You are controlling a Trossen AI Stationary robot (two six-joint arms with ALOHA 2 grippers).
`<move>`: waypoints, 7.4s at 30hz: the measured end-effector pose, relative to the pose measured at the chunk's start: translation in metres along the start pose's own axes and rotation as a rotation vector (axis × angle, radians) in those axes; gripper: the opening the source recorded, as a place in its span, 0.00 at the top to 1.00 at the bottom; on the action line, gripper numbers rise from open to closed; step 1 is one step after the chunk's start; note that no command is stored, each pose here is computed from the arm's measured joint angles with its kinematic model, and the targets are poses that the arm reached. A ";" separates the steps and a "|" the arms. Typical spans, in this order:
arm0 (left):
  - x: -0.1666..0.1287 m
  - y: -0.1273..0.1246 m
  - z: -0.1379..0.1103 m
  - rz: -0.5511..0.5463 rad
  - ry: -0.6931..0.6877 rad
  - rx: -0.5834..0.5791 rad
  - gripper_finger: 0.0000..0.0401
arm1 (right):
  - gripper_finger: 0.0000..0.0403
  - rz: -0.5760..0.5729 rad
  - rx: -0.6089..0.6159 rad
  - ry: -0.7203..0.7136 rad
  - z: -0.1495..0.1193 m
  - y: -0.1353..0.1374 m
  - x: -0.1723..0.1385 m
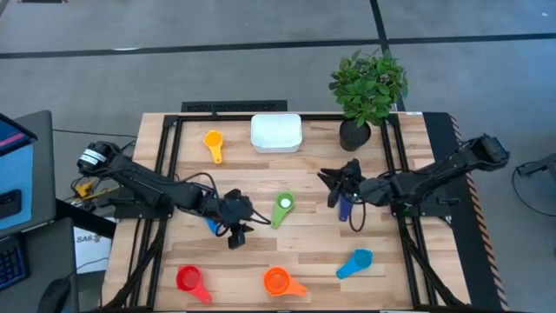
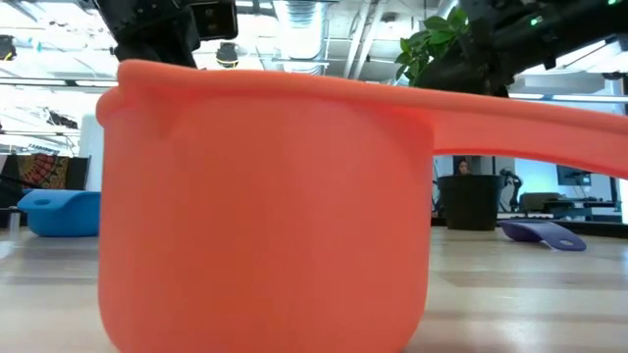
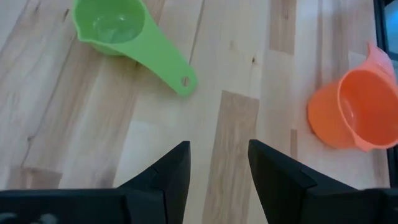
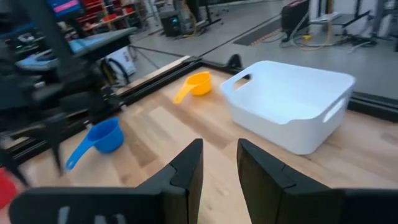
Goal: Nest measuring cups in basket
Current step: Move the orange measuring cup to the bottom right of the table
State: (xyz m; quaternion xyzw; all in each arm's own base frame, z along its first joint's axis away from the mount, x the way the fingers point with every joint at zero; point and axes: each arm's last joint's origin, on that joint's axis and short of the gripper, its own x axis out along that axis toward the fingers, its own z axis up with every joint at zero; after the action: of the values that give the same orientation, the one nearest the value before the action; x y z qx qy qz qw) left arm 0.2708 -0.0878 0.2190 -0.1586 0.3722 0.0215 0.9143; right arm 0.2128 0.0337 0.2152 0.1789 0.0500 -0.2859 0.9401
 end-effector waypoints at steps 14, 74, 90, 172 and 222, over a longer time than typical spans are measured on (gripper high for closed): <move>-0.001 -0.002 -0.001 0.066 -0.041 -0.033 0.62 | 0.70 -0.027 0.013 0.001 0.005 -0.009 0.009; 0.065 -0.054 -0.028 -0.016 -0.089 -0.137 0.62 | 0.71 0.102 0.029 0.123 -0.024 0.015 -0.008; 0.061 -0.095 -0.011 -0.096 -0.128 -0.071 0.62 | 0.71 0.196 -0.008 0.194 -0.046 0.032 -0.024; 0.099 -0.087 -0.028 -0.080 0.043 0.087 0.68 | 0.71 0.268 0.032 0.238 -0.075 0.075 -0.020; 0.022 -0.092 -0.089 -0.027 0.414 0.743 0.99 | 0.71 0.279 -0.033 0.217 -0.064 0.088 -0.009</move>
State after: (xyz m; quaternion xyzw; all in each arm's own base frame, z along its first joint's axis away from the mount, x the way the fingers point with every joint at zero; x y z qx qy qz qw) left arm 0.2417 -0.2043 0.1691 0.1759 0.5282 -0.1584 0.8155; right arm 0.2542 0.1297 0.1840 0.1985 0.1308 -0.1310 0.9625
